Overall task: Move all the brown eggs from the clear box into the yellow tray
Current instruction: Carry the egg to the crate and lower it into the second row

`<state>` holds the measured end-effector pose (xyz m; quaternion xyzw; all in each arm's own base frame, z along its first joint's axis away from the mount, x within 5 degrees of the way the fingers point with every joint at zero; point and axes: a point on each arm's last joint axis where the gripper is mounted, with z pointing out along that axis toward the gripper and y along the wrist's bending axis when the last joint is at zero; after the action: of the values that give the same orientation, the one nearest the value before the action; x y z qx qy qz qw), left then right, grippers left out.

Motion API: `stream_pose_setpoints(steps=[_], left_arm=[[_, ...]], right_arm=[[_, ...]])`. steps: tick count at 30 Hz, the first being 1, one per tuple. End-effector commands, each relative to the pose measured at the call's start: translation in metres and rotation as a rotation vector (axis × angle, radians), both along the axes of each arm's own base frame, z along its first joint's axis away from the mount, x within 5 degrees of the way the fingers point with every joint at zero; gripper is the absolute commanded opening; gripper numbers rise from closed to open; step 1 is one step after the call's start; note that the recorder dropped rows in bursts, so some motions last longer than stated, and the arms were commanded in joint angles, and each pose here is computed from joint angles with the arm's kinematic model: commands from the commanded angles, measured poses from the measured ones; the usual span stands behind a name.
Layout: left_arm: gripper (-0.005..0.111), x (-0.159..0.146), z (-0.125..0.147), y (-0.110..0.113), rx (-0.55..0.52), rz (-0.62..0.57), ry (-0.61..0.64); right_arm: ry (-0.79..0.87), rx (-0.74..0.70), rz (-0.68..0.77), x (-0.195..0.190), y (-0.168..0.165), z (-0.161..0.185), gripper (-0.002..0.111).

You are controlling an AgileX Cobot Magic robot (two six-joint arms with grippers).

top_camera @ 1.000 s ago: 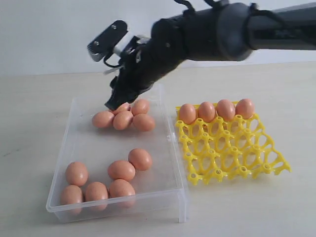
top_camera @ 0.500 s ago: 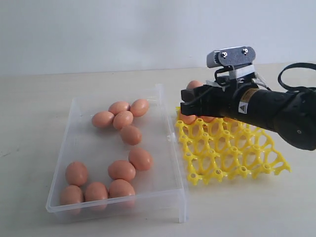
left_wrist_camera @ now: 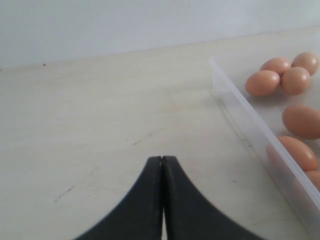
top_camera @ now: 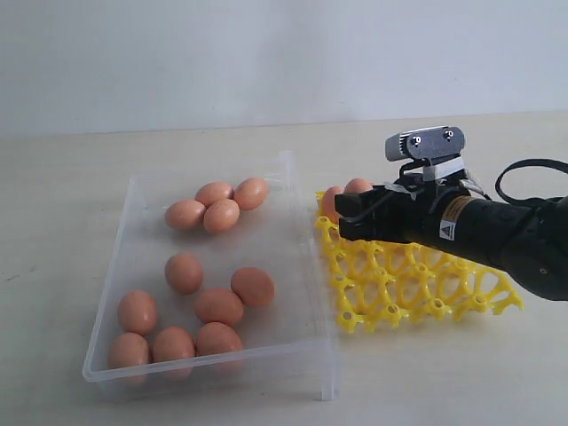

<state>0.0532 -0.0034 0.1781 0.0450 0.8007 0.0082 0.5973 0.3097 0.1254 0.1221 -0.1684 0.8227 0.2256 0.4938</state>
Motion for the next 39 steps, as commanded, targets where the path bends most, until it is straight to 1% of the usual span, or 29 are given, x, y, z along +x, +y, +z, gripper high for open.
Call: stream_pose_setpoints(steps=[1,8,12,15,18,24,26,28,33,35,36,39], left_arm=[[0.000,0.000,0.003,0.000,-0.007,0.000,-0.018],[0.000,0.000,0.003,0.000,-0.007,0.000,-0.018],[0.000,0.000,0.003,0.000,-0.007,0.000,-0.018],[0.000,0.000,0.003,0.000,-0.007,0.000,-0.018],[0.000,0.000,0.003,0.000,-0.007,0.000,-0.018],[0.000,0.000,0.003,0.000,-0.007,0.000,-0.018],[0.000,0.000,0.003,0.000,-0.007,0.000,-0.018],[0.000,0.000,0.003,0.000,-0.007,0.000,-0.018],[0.000,0.000,0.003,0.000,-0.007,0.000,-0.018],[0.000,0.000,0.003,0.000,-0.007,0.000,-0.018],[0.000,0.000,0.003,0.000,-0.007,0.000,-0.018],[0.000,0.000,0.003,0.000,-0.007,0.000,-0.018]], right_arm=[[-0.004,0.026,0.009,0.001,0.001,-0.009,0.000],[0.027,0.041,0.009,0.003,0.002,-0.021,0.000],[0.019,0.058,0.015,0.003,0.003,-0.020,0.000],[0.045,0.096,0.013,0.004,0.005,-0.019,0.001],[0.060,0.118,0.008,0.003,0.005,-0.019,0.012],[0.065,0.112,0.012,0.003,0.005,-0.020,0.045],[0.065,0.112,0.012,0.003,0.005,-0.020,0.051],[0.064,0.111,0.012,0.003,0.005,-0.020,0.053],[0.045,0.114,0.013,0.003,0.005,-0.012,0.053],[0.034,0.103,0.012,0.003,0.005,-0.004,0.052],[0.024,0.093,0.015,0.002,0.004,0.002,0.050],[-0.025,0.042,0.053,0.000,0.005,0.028,0.035]])
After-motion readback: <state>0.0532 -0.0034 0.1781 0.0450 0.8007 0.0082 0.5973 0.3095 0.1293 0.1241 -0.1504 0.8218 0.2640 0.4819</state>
